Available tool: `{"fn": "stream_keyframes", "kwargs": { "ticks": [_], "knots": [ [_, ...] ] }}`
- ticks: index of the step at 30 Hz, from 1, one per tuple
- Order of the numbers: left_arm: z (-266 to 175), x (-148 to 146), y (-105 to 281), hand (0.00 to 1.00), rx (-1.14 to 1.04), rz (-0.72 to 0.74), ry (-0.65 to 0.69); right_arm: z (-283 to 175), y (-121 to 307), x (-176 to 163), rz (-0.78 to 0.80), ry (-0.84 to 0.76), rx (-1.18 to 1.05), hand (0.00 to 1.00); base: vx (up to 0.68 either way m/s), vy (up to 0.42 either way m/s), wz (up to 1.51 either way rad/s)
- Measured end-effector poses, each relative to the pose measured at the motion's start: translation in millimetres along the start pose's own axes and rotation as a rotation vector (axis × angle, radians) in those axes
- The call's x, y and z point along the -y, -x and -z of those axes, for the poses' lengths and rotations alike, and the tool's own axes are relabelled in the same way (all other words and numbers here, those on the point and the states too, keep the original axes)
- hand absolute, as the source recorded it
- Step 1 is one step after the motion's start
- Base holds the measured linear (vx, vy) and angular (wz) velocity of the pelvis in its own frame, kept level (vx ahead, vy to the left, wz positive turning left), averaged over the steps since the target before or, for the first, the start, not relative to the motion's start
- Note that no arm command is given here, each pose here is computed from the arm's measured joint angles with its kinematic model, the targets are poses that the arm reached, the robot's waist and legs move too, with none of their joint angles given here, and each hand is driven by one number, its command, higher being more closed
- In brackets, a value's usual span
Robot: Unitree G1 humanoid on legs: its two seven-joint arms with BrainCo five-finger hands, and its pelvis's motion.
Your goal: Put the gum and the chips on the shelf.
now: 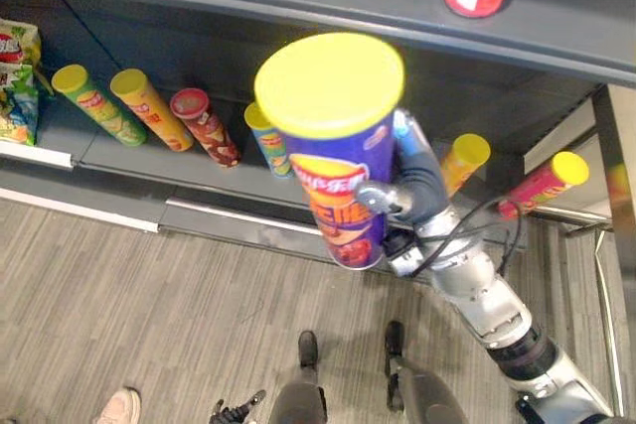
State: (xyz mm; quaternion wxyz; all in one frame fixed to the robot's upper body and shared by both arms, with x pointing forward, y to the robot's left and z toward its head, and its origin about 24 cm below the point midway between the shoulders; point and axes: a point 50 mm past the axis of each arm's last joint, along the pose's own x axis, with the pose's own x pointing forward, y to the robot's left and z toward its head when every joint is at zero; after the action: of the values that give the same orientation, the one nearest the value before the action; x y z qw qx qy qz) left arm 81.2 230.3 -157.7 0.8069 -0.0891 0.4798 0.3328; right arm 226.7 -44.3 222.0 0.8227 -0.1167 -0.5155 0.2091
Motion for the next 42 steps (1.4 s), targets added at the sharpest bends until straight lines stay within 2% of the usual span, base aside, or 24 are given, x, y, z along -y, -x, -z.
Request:
{"fn": "stream_keyframes", "kwargs": {
  "ticks": [4, 11, 15, 23, 35, 42],
  "knots": [
    [-1.6, 2.3, -0.1, 0.0, 0.004, 0.008, 0.0, 10.3, -1.2, -4.5, -0.031, 0.02, -0.036, 1.0, 0.01, 0.0, 0.01],
    [-9.2, 11.3, -1.0, 0.0, 0.023, 0.039, -0.007, 28.0, -8.2, -0.6, 0.023, 0.104, -0.074, 1.0, 0.02, 0.003, 0.02],
    [-18.4, 23.3, -1.2, 0.0, 0.041, 0.084, -0.018, 50.9, -15.0, 22.0, 0.154, 0.228, -0.138, 1.0, 0.01, 0.005, 0.06],
    [-22.1, 30.1, -0.4, 0.0, 0.052, 0.109, -0.019, 60.4, -30.9, 61.9, 0.402, 0.349, -0.138, 1.0, 0.0, 0.002, 0.05],
    [-29.8, 47.7, 3.3, 0.0, 0.087, 0.171, -0.052, 67.8, -40.9, 81.4, 0.607, 0.38, -0.149, 1.0, 0.0, 0.01, 0.03],
    [-32.3, 58.1, 5.3, 0.0, 0.092, 0.199, -0.065, 73.4, -47.2, 92.3, 0.741, 0.467, -0.159, 1.0, 0.0, 0.004, 0.03]
  ]
}}
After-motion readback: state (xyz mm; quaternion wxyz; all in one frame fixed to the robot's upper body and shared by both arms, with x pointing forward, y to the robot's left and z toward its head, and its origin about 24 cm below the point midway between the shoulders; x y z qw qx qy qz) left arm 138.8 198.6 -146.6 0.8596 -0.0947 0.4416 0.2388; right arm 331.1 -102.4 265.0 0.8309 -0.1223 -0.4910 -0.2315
